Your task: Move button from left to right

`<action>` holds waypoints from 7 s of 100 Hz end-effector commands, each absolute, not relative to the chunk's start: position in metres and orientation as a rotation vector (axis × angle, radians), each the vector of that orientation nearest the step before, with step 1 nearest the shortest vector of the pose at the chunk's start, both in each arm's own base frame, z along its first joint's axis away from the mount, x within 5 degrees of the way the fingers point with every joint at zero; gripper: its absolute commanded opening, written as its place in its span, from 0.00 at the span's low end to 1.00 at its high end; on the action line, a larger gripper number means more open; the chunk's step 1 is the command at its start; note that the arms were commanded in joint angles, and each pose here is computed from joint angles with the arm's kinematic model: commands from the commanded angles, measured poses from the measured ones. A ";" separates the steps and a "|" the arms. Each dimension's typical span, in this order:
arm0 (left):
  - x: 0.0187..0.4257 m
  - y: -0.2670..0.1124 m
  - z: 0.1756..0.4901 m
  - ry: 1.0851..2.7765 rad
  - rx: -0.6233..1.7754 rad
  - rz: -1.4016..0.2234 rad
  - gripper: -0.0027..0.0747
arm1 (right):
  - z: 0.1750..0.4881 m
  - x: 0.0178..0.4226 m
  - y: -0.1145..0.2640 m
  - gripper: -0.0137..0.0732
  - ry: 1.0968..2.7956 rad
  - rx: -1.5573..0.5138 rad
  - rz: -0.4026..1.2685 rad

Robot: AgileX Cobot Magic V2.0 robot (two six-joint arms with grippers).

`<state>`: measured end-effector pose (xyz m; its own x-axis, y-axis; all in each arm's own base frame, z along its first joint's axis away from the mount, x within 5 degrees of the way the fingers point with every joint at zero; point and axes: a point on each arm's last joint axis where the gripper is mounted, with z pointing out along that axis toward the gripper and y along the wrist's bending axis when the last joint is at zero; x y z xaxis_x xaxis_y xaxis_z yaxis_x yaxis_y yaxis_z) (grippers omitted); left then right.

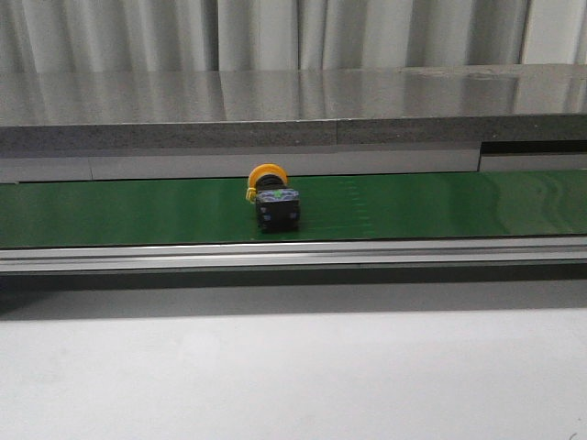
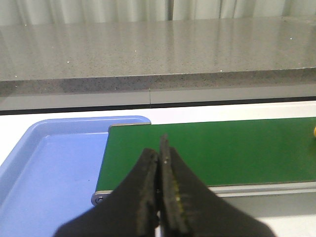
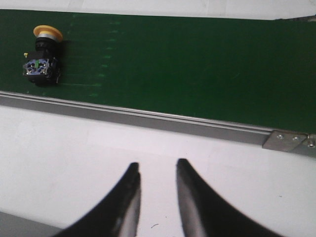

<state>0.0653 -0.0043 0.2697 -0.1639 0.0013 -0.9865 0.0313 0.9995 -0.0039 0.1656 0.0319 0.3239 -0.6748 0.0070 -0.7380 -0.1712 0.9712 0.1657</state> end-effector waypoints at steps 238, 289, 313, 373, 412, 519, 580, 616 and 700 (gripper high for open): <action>0.066 -0.003 0.286 1.640 0.005 -0.023 0.01 | 0.314 0.356 0.011 0.46 2.387 -0.332 -0.048; 0.066 -0.003 0.286 1.640 0.005 -0.023 0.01 | 0.316 0.334 -0.150 0.46 2.320 0.188 -0.321; 0.066 -0.003 0.286 1.640 0.005 -0.023 0.01 | 0.273 0.346 -0.171 0.46 2.430 0.245 -0.298; 0.066 -0.003 0.286 1.640 0.005 -0.023 0.01 | 0.203 0.364 -0.178 0.48 2.603 0.313 -0.171; 0.066 -0.003 0.286 1.640 0.005 -0.023 0.01 | 0.204 0.364 -0.178 0.82 2.592 0.319 -0.173; 0.066 -0.003 0.286 1.640 0.005 -0.023 0.01 | 0.340 0.327 -0.024 0.76 2.077 -0.046 -0.059; 0.066 -0.003 0.286 1.640 0.005 -0.023 0.01 | 0.347 0.164 0.013 0.76 1.777 -0.143 0.026; 0.066 -0.003 0.286 1.640 0.005 -0.023 0.01 | 0.332 0.083 0.012 0.76 1.717 -0.173 0.046; 0.066 -0.003 0.286 1.640 0.005 -0.023 0.01 | 0.328 0.070 0.011 0.08 1.671 -0.170 0.043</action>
<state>0.0653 -0.0043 0.2695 -0.1660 0.0014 -0.9861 0.0318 0.9995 -0.0040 0.0692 0.0113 0.3145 -0.1768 -0.1001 -0.9791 -0.1523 0.9856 -0.0732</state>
